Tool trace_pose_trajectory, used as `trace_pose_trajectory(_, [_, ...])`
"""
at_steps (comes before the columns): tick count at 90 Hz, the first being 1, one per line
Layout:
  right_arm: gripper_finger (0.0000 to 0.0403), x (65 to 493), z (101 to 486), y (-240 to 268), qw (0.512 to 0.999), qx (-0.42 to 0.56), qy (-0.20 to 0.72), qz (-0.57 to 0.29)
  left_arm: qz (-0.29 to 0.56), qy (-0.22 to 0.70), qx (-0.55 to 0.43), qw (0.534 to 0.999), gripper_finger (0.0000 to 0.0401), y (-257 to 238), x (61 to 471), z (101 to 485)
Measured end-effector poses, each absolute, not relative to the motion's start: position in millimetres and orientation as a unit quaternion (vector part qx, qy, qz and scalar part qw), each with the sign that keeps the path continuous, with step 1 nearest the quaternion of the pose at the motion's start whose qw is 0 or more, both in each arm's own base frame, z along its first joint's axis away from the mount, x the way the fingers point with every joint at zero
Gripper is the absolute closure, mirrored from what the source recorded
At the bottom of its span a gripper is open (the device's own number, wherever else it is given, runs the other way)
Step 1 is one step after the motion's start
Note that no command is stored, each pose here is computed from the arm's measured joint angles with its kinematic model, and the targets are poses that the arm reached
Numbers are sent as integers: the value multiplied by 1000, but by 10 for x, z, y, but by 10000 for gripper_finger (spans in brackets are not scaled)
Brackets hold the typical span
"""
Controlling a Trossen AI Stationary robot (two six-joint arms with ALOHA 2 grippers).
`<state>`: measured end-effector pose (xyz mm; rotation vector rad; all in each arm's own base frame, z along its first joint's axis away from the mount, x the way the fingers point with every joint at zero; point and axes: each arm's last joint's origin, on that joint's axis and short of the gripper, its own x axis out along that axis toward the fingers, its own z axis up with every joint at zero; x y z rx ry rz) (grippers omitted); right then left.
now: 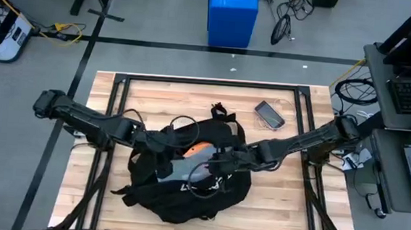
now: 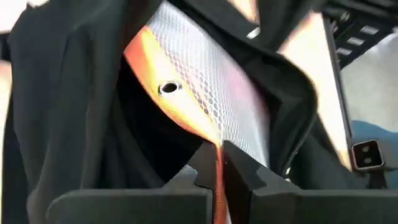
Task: Unpack backpack
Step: Remove the orange zip bag from the black backpack
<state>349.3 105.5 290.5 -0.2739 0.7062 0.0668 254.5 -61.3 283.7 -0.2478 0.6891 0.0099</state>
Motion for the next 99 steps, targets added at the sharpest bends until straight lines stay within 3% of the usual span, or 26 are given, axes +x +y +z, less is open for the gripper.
trace_pose_trajectory(18, [378, 3469, 2944, 1024, 931, -138, 339, -13, -22, 285, -88, 954, 399, -641, 2503, 2991])
trace_pose_trajectory(39, [367, 3505, 3016, 1047, 935, -185, 301, 0, -44, 261, -61, 962, 399, -701, 2508, 3036])
trace_pose_trajectory(54, [316, 3525, 3050, 1072, 935, -219, 280, 12, -55, 243, -43, 968, 400, -721, 2526, 3064])
trace_pose_trajectory(77, [216, 3555, 3075, 964, 928, -246, 275, -56, -70, 239, -33, 968, 401, -754, 2522, 3071])
trace_pose_trajectory(99, [150, 3604, 3066, 837, 945, -173, 276, -8, -76, 236, -9, 969, 401, -755, 2525, 3073])
